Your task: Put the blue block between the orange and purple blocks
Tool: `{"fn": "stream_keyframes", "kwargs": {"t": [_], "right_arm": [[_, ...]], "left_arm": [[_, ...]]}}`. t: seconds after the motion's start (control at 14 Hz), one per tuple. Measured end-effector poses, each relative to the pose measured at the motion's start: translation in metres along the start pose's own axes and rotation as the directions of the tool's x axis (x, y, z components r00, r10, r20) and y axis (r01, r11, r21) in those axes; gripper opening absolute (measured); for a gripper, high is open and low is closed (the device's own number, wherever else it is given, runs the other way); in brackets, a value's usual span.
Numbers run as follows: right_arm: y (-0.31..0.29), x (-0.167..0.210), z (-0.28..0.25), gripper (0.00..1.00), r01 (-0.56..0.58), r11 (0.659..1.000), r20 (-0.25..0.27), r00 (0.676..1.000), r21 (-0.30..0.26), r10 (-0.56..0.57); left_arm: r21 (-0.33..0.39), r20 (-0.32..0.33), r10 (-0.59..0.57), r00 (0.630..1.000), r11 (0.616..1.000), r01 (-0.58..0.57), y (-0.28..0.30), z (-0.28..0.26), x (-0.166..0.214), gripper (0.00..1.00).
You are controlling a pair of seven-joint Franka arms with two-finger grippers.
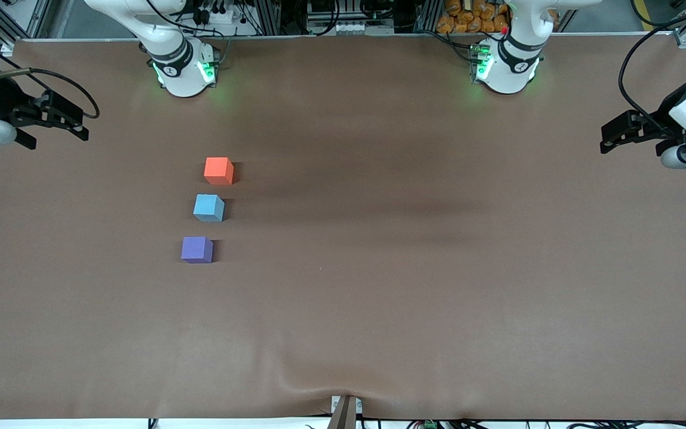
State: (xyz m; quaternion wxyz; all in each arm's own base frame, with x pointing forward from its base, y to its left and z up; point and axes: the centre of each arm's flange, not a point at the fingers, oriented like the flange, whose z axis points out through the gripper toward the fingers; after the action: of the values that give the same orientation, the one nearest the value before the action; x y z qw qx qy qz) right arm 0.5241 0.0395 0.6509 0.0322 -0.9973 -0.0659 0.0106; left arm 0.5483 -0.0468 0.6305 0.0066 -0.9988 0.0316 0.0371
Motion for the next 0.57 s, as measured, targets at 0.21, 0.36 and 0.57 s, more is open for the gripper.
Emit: {"fn": "stream_keyframes", "kwargs": {"t": [0.21,0.36,0.57], "right_arm": [[0.0,0.0,-0.0003,1.0,0.0,1.0,-0.001,1.0,0.0,0.0],[0.0,0.0,-0.0003,1.0,0.0,1.0,-0.001,1.0,0.0,0.0],[-0.0001,-0.001,0.0005,1.0,0.0,1.0,0.008,1.0,0.001,0.0]], "left_arm": [[0.0,0.0,0.0,1.0,1.0,0.0,0.0,0.0,0.0,1.0],[0.0,0.0,0.0,1.0,1.0,0.0,0.0,0.0,0.0,1.0],[0.0,0.0,0.0,1.0,1.0,0.0,0.0,0.0,0.0,1.0]]}}
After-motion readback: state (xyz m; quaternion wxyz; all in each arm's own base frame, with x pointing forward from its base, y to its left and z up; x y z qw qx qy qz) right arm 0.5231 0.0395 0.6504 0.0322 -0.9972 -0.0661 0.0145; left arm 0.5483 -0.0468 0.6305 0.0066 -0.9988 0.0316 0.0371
